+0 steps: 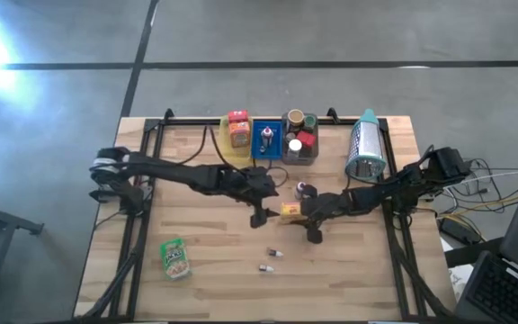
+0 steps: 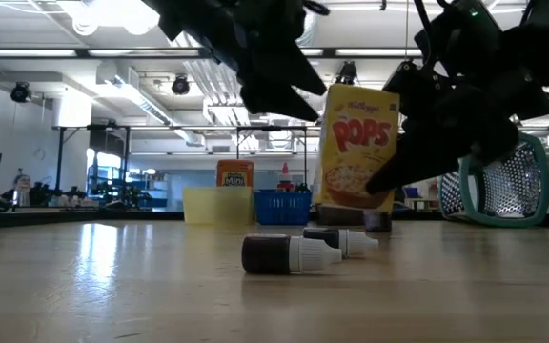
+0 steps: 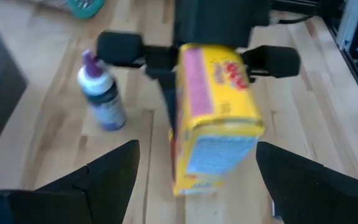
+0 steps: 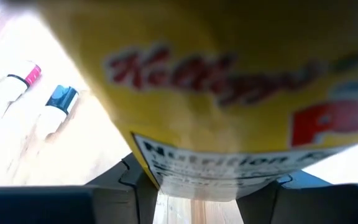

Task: Pick & Place Kitchen Items
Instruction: Put the yellow cereal box into the yellow bin

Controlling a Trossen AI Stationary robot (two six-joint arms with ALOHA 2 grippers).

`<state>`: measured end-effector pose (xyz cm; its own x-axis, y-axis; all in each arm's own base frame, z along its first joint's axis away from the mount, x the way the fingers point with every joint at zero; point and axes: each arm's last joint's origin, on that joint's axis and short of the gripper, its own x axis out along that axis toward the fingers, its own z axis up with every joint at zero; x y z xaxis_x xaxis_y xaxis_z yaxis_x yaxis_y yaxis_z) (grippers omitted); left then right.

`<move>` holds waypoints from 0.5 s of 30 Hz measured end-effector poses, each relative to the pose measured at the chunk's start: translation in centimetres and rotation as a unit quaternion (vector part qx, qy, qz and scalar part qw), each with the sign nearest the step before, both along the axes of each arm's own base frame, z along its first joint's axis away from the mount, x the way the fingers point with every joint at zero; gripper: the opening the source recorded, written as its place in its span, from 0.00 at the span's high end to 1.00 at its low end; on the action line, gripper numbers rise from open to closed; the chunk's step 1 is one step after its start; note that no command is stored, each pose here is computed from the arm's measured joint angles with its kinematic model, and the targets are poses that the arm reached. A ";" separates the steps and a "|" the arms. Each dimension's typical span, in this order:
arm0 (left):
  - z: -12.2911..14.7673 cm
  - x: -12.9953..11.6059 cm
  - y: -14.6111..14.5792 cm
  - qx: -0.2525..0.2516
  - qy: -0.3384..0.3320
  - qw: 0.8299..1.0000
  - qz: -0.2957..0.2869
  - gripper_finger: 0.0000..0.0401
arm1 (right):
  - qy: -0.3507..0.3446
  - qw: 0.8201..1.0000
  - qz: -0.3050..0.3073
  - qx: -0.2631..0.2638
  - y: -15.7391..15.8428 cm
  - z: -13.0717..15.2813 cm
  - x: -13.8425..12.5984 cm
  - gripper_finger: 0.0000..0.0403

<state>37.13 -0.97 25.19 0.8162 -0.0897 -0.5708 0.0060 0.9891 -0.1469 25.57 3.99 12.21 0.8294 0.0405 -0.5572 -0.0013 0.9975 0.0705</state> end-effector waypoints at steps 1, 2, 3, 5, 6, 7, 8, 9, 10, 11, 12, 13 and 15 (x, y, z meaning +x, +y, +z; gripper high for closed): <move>0.1 0.3 -0.2 0.006 0.000 1.000 -0.007 0.18 | -0.001 1.000 0.000 0.000 0.0 0.1 0.1 0.60; 0.1 0.5 -0.5 0.013 0.002 1.000 -0.014 0.18 | -0.001 1.000 0.000 0.000 0.0 0.1 0.1 0.60; 0.1 0.7 -0.7 0.018 0.003 1.000 -0.019 0.18 | -0.002 1.000 0.000 0.000 0.0 0.1 0.1 0.60; 0.0 1.1 -1.1 0.024 0.004 0.999 -0.028 0.18 | -0.002 1.000 0.000 0.000 0.0 0.1 0.1 0.60; 0.0 1.2 -1.2 0.026 0.005 0.999 -0.031 0.18 | -0.002 1.000 0.000 0.000 0.0 0.1 0.1 0.61; 0.0 1.3 -1.3 0.028 0.004 0.999 -0.034 0.18 | -0.002 1.000 0.001 -0.001 0.0 0.1 0.1 0.62; -0.1 1.3 -1.4 0.029 0.002 0.999 -0.035 0.18 | -0.002 1.000 0.001 -0.002 0.0 0.1 0.1 0.62; -0.1 1.4 -1.4 0.030 -0.002 0.999 -0.035 0.18 | -0.003 1.000 0.001 -0.002 0.0 0.1 0.1 0.63; -0.1 1.5 -1.4 0.031 -0.003 0.999 -0.033 0.18 | -0.003 1.000 0.001 -0.002 0.0 0.2 0.2 0.64; -0.3 1.5 -1.4 0.034 -0.001 0.999 -0.029 0.18 | -0.004 1.000 0.001 -0.002 0.0 0.2 0.2 0.64; -0.4 1.6 -1.3 0.037 -0.001 0.999 -0.022 0.18 | -0.005 1.000 0.001 -0.002 0.0 0.2 0.2 0.65; -0.5 1.8 -1.3 0.036 -0.003 0.999 -0.016 0.18 | -0.007 1.000 0.001 -0.002 0.0 0.3 0.3 0.65; -0.6 2.0 -1.3 0.037 -0.012 0.999 -0.014 0.18 | -0.008 1.000 0.002 -0.004 0.1 0.4 0.4 0.64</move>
